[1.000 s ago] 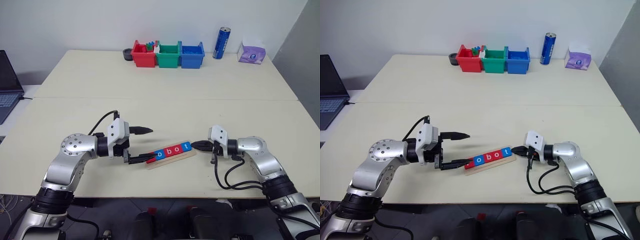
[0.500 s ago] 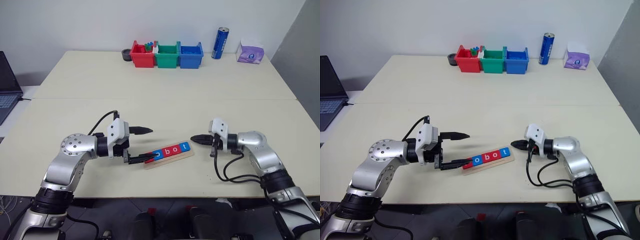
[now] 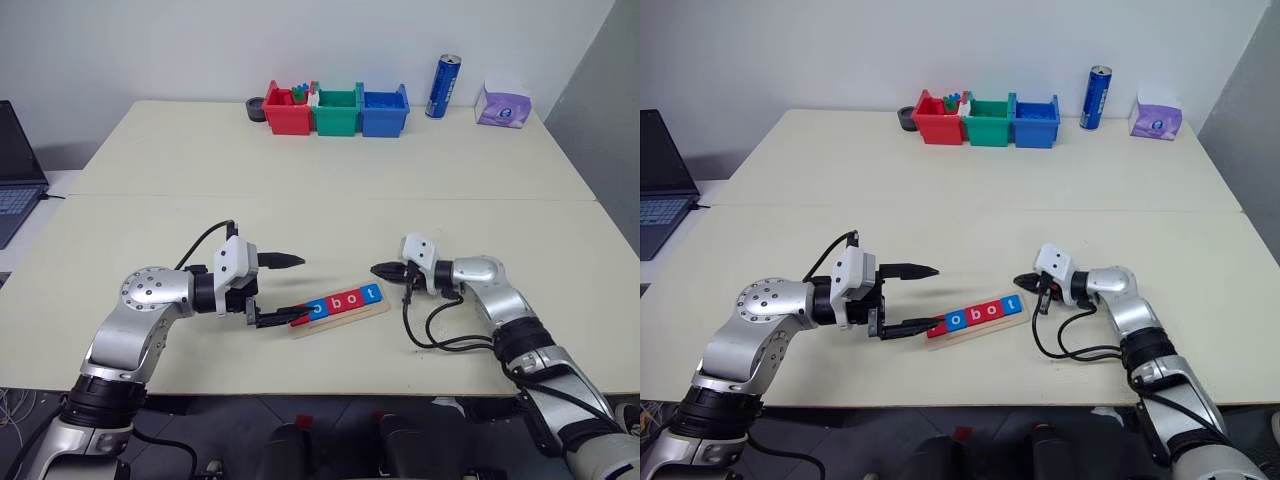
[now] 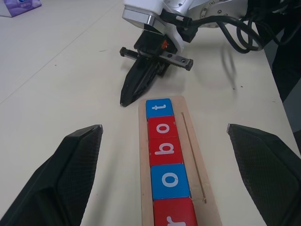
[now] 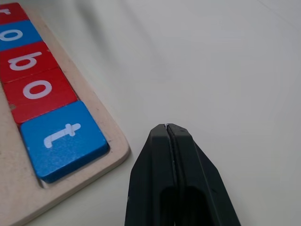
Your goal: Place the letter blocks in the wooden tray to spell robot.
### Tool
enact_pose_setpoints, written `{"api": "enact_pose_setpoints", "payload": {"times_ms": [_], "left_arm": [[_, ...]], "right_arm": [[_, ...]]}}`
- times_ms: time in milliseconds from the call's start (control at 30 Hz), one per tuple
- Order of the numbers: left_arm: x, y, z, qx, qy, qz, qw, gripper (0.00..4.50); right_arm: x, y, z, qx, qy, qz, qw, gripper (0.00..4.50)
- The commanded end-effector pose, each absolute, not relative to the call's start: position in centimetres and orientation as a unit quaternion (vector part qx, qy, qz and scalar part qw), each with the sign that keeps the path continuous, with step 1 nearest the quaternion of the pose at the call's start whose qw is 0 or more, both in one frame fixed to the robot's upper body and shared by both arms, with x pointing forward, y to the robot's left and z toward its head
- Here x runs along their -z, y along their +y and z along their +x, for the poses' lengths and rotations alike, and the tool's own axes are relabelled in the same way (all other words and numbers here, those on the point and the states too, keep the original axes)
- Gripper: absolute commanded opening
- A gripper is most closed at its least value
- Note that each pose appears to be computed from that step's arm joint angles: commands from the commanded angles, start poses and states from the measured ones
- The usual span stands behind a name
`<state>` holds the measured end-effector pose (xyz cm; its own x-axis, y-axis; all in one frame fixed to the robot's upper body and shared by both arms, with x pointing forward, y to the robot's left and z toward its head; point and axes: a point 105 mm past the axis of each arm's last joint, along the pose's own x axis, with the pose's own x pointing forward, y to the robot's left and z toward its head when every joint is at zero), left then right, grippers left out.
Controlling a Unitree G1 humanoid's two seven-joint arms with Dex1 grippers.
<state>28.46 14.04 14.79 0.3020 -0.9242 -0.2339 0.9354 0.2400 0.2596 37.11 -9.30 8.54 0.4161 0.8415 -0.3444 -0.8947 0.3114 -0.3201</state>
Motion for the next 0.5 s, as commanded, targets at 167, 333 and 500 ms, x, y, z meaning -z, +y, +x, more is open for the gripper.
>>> {"api": "enact_pose_setpoints", "payload": {"times_ms": [167, 333, 500], "left_arm": [[-15.9, 13.9, 28.4, 0.589, -0.003, 0.188, 0.786, 4.5], [-15.9, 13.7, 28.5, 0.592, -0.006, 0.186, 0.784, 4.5], [-15.8, 13.5, 28.6, 0.595, -0.007, 0.185, 0.782, 4.5]], "right_arm": [[-8.4, -9.2, 36.1, -0.56, 0.053, -0.252, 0.787, 0.04], [-8.3, -9.3, 35.0, -0.575, 0.058, -0.251, 0.776, 0.04], [-8.3, -9.4, 34.2, -0.582, 0.063, -0.247, 0.772, 0.04]]}}
